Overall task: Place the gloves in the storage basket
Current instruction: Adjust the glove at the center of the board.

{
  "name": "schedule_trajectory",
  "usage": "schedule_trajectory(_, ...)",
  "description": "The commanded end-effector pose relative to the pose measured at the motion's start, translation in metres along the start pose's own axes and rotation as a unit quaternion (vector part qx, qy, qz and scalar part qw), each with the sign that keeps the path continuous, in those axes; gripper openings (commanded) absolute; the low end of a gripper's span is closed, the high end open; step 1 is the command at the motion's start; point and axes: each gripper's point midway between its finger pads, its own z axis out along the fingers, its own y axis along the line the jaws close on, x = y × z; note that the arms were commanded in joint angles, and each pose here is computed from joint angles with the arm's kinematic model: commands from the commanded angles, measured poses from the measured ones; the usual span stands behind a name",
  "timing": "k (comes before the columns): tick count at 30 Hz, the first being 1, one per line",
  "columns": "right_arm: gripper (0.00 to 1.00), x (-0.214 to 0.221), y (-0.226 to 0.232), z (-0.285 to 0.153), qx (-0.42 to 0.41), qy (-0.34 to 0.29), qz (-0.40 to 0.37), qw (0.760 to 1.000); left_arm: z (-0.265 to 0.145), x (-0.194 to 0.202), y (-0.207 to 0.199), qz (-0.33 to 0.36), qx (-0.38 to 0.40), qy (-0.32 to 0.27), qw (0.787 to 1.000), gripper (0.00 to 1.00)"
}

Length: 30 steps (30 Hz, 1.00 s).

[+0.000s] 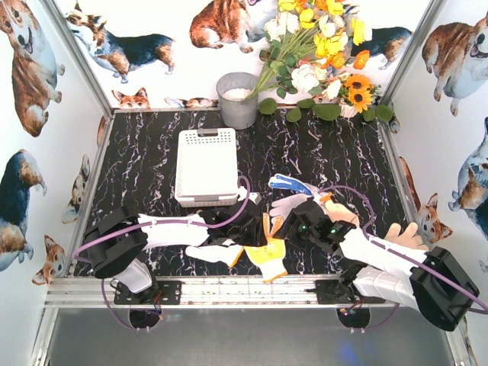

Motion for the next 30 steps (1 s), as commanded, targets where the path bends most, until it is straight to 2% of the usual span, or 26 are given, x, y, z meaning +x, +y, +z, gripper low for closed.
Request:
schedule_trajectory(1, 0.53, -0.012, 0.019, 0.006, -0.034, -0.023, 0.009, 0.999, 0.001, 0.004, 0.016, 0.020, -0.029, -0.003, 0.999, 0.30)
schedule_trajectory(4, 0.53, -0.013, 0.020, 0.011, -0.034, -0.024, 0.008, 0.999, 0.002, 0.015, 0.036, 0.028, -0.055, 0.008, 0.998, 0.30)
schedule_trajectory(14, 0.53, -0.025, 0.026, 0.035, -0.026, -0.039, -0.015, 0.999, 0.001, 0.026, 0.063, 0.044, -0.091, 0.013, 0.995, 0.29)
schedule_trajectory(23, 0.55, -0.051, 0.030, 0.043, 0.002, -0.046, -0.062, 0.997, -0.015, 0.017, 0.081, 0.072, -0.136, -0.003, 0.988, 0.29)
schedule_trajectory(26, 0.56, -0.051, 0.030, 0.042, 0.008, -0.034, -0.069, 0.997, -0.020, 0.013, 0.081, 0.074, -0.138, -0.009, 0.988, 0.30)
schedule_trajectory(30, 0.58, -0.034, 0.028, 0.039, 0.002, 0.013, -0.067, 0.998, -0.026, 0.004, 0.073, 0.072, -0.131, -0.021, 0.989, 0.31)
